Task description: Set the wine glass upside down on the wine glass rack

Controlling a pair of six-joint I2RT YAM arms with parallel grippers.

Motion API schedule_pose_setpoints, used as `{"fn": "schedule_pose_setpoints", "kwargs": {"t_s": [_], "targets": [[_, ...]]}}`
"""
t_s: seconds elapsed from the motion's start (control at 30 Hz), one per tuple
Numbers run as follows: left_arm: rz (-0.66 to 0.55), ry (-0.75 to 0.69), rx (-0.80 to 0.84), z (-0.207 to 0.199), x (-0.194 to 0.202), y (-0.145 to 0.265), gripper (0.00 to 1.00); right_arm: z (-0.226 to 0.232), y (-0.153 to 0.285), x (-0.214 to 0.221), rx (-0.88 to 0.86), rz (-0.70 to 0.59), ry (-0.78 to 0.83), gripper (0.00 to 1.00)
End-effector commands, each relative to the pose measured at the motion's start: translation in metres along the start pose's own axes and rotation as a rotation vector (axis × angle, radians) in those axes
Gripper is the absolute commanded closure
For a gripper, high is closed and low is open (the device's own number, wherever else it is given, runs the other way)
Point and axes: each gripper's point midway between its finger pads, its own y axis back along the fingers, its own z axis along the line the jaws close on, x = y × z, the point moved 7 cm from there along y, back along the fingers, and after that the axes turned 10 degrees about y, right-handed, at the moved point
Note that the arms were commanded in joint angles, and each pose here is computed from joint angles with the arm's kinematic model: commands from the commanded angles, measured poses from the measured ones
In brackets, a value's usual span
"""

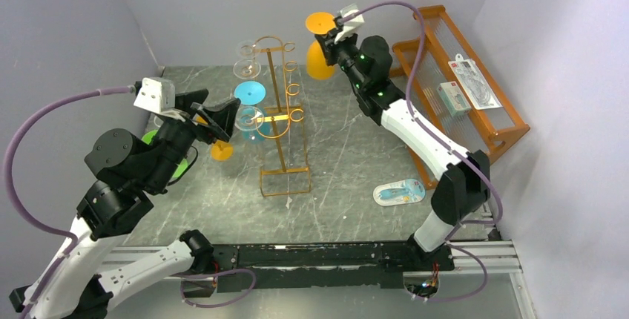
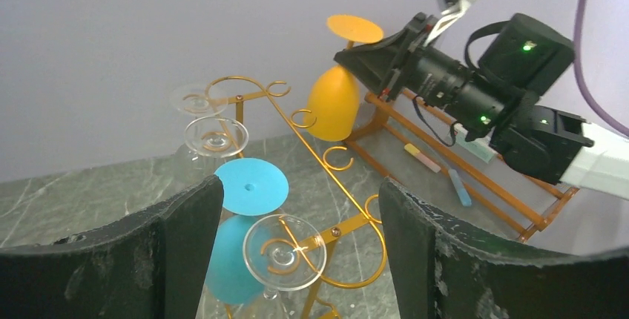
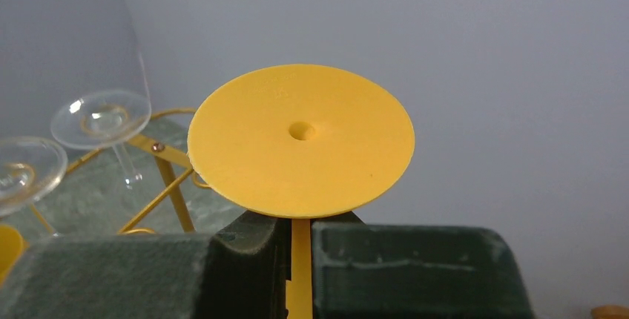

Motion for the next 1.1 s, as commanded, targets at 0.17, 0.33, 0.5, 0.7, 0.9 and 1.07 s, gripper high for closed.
{"fn": "schedule_pose_setpoints", "kwargs": {"t_s": [0.17,0.33,0.5,0.7,0.9,1.07], "targets": [[0.023,0.000,-0.042,0.006,0.005,0.005,0.20,0.027,-0.028,0.034,-0.231,0.060,0.083,1.00],[0.029,0.007,-0.041,0.006,0.006,0.005,0.20,0.035,-0.034,0.048,-0.269,0.077,0.083,1.00],[0.033,0.012,-0.041,0.006,0.007,0.005,0.20,0.043,-0.039,0.058,-0.319,0.088,0.109,1.00],[0.026,0.021,-0.040,0.006,0.007,0.005,0.20,0.047,-0.044,0.064,-0.322,0.101,0.109,1.00],[0.025,0.020,-0.041,0.006,0.008,0.005,0.20,0.052,-0.049,0.068,-0.338,0.106,0.106,1.00],[0.032,0.020,-0.046,0.006,0.008,0.004,0.21,0.057,-0.052,0.072,-0.351,0.117,0.092,1.00]]}}
